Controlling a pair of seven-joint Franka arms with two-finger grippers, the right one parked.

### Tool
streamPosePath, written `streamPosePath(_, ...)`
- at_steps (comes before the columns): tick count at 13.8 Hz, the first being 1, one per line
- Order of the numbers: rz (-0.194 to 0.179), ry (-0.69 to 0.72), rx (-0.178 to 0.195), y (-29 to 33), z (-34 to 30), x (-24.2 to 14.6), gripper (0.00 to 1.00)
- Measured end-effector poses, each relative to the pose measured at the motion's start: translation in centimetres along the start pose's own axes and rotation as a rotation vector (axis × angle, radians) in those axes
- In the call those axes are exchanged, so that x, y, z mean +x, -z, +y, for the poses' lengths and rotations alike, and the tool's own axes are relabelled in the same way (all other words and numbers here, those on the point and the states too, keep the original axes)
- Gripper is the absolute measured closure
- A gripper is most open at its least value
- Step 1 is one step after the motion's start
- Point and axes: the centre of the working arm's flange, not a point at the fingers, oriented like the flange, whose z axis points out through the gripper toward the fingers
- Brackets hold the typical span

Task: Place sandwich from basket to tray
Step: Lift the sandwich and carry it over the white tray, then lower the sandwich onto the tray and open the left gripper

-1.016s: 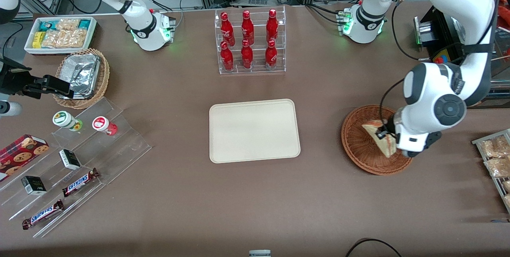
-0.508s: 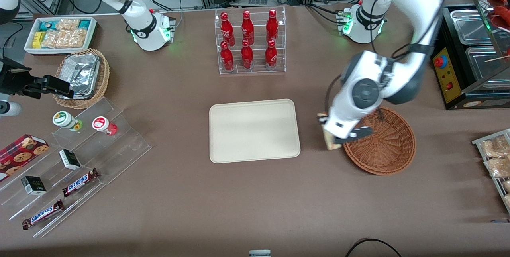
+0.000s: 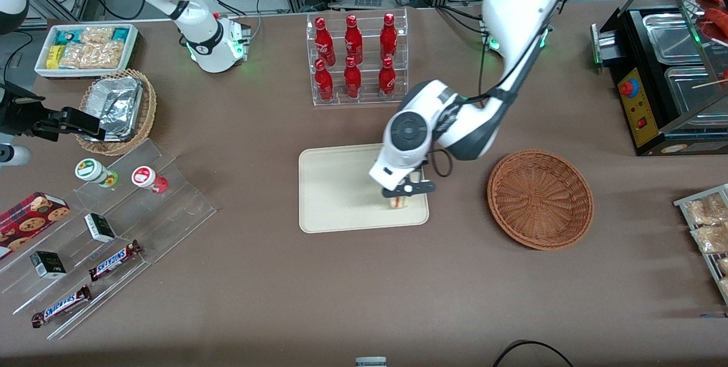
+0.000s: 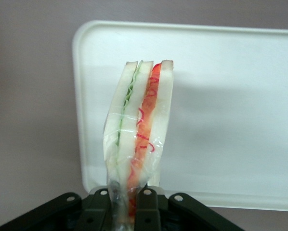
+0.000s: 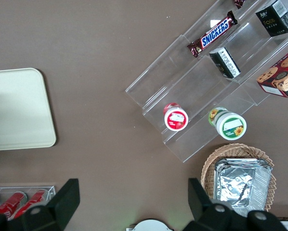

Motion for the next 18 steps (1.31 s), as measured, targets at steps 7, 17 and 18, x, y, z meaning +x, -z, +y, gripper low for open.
streamPosePath(7,-0.003,0.039,-0.021,-2.8,5.7,-1.2,0.85)
streamPosePath(17,0.022,0.069,0.006,-4.6,6.6,-1.4,0.59)
streamPosePath(18,0.025,0.069,0.002,-4.4,6.7,-1.4,0.50)
